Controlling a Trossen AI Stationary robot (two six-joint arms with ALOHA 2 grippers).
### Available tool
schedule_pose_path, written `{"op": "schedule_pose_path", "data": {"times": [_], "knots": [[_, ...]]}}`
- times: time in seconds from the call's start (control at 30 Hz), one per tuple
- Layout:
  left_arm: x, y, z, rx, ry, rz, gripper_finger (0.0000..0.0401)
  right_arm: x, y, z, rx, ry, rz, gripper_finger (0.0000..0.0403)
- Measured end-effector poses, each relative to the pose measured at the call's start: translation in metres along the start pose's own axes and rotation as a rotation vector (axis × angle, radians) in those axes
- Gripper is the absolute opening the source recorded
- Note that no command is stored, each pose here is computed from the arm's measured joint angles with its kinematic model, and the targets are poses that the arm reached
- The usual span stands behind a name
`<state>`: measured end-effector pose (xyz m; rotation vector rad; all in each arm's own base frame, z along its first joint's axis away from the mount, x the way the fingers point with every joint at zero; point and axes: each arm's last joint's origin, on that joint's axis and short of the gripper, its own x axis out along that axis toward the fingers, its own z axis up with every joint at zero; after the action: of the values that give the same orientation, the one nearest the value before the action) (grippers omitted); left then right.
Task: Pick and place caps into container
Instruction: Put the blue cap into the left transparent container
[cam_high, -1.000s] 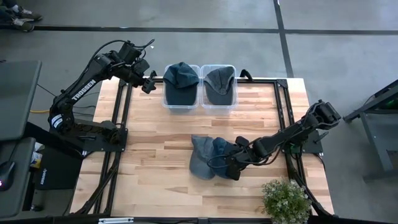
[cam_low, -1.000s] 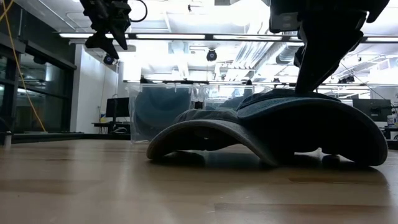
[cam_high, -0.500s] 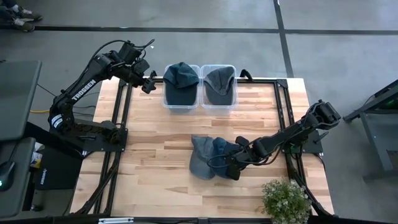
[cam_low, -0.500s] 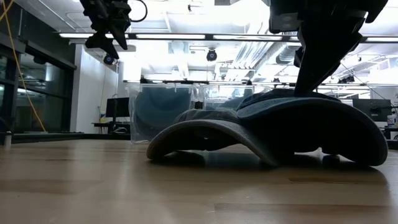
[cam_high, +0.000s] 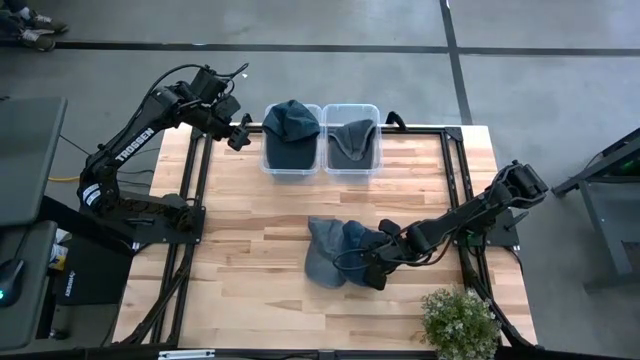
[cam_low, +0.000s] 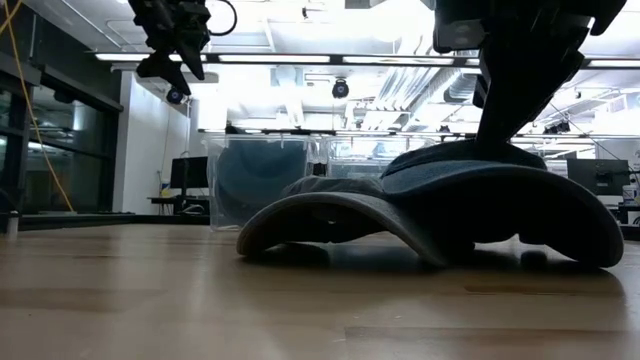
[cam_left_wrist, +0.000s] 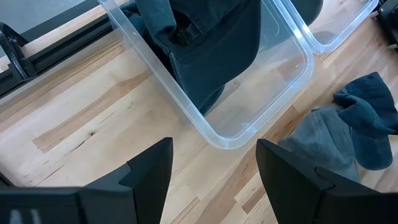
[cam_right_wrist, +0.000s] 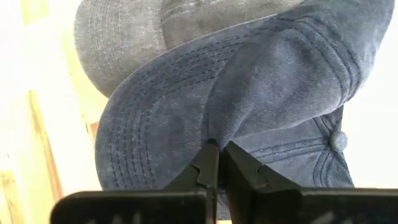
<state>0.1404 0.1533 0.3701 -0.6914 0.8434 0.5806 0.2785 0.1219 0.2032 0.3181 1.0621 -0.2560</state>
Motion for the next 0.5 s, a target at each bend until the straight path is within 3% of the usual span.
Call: {"op": "schedule_pose_path", "data": {"times": [0.5], "knots": [[0.0,0.0,0.0,-0.001,0.003,0.0,0.0229,-0.012,0.001,0.003,0.005,0.042,-0.014,0.0002]]}}
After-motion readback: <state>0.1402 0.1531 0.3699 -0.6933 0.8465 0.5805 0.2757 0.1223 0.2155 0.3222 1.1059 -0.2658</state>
